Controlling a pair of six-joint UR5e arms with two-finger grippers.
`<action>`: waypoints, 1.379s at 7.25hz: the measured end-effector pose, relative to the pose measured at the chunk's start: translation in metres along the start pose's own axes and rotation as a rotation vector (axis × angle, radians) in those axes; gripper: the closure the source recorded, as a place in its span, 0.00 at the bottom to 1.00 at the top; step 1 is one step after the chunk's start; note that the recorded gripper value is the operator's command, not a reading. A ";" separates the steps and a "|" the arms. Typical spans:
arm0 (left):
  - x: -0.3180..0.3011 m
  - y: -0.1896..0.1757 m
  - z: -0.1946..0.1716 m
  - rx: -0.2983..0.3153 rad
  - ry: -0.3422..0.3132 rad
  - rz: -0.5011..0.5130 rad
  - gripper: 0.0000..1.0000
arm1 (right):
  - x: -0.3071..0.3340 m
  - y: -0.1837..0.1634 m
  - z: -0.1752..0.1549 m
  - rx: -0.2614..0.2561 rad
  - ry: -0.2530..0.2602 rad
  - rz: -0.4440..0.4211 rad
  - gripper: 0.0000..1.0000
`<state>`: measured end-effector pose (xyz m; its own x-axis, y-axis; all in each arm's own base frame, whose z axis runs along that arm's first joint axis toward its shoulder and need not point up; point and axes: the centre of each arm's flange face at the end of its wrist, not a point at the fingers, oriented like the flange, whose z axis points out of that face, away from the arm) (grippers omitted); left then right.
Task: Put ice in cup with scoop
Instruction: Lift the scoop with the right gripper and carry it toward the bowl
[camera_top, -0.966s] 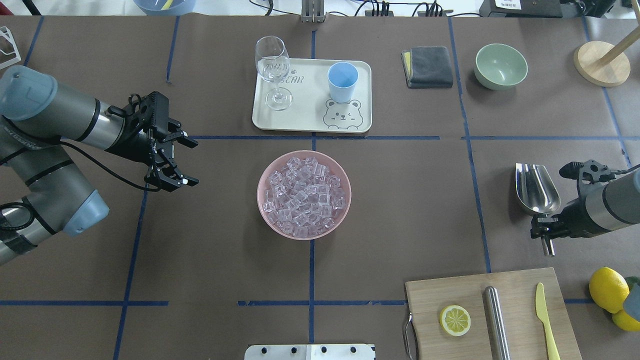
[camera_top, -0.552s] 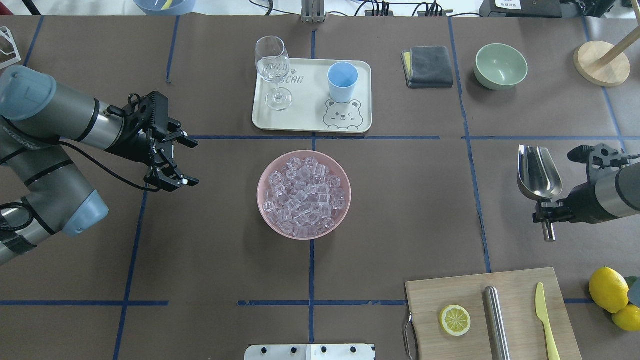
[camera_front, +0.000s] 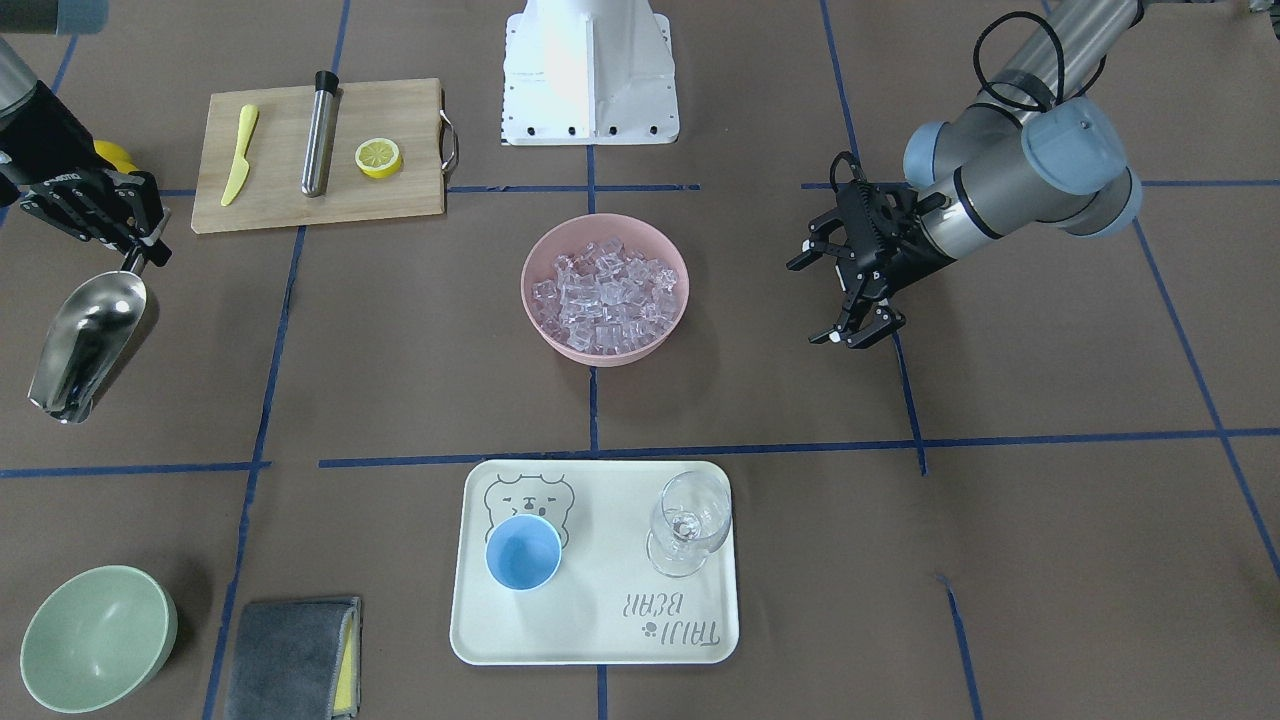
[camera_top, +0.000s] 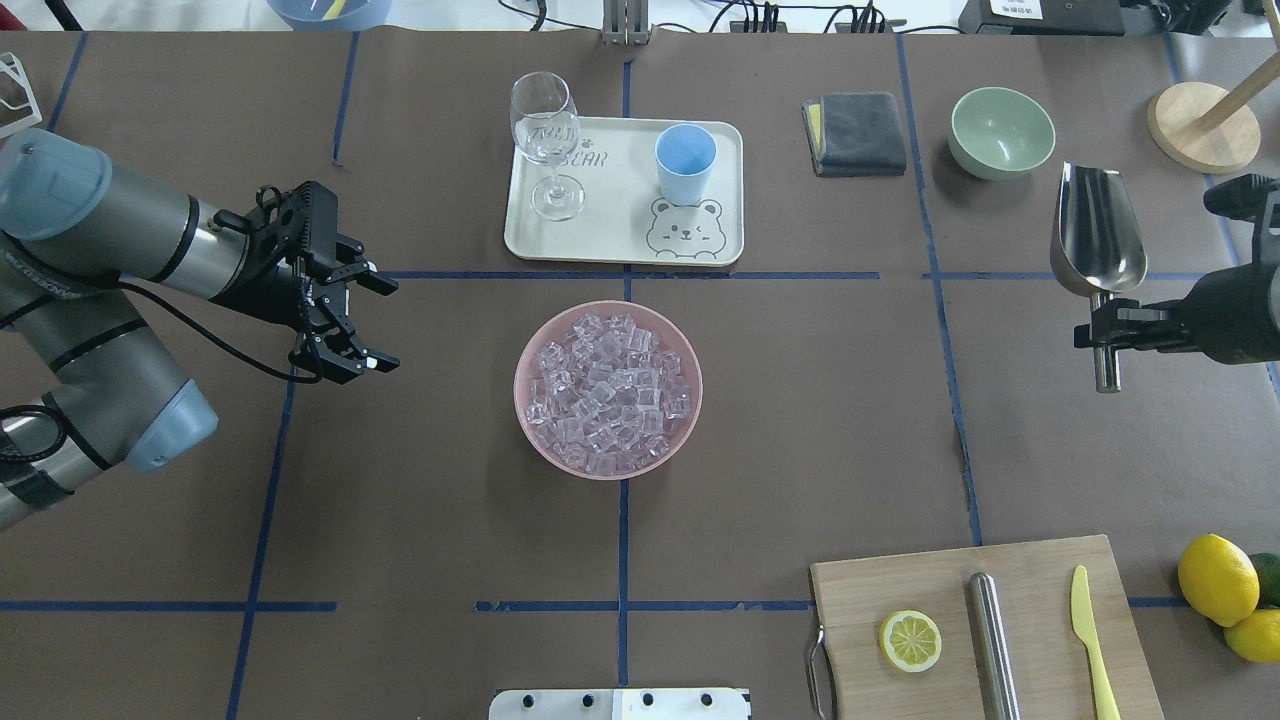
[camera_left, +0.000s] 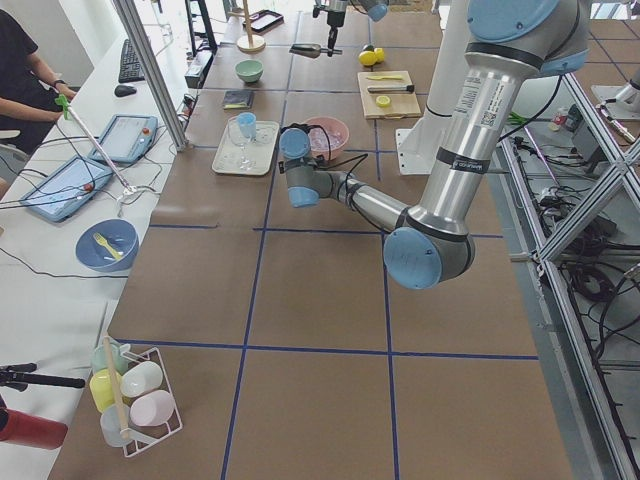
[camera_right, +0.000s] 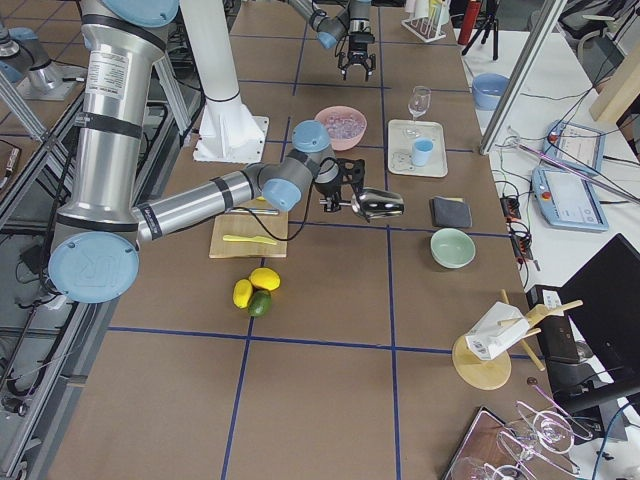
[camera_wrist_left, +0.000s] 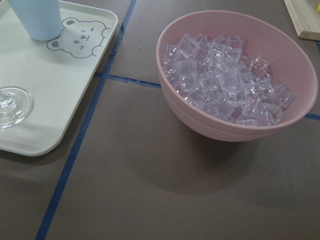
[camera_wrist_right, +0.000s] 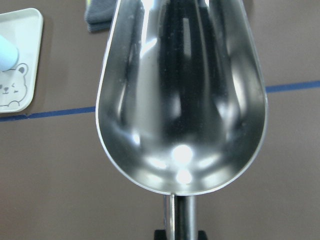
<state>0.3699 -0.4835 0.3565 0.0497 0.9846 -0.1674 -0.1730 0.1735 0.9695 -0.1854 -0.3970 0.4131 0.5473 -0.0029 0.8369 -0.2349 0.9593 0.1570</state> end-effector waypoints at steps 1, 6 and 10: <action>0.000 0.000 0.000 0.000 0.001 -0.001 0.00 | -0.011 -0.010 -0.004 0.041 -0.004 -0.162 1.00; 0.000 -0.001 0.000 -0.001 0.002 -0.028 0.00 | -0.038 -0.055 -0.009 -0.008 0.075 -0.631 1.00; -0.001 0.001 0.002 -0.004 0.002 -0.038 0.00 | -0.028 -0.048 -0.005 -0.166 -0.007 -0.800 1.00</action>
<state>0.3718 -0.4842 0.3578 0.0544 0.9774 -0.2042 -0.1751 0.2106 0.9618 -0.1852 -0.4421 0.3794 0.4943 -0.7056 0.5078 0.3469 0.6957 0.6290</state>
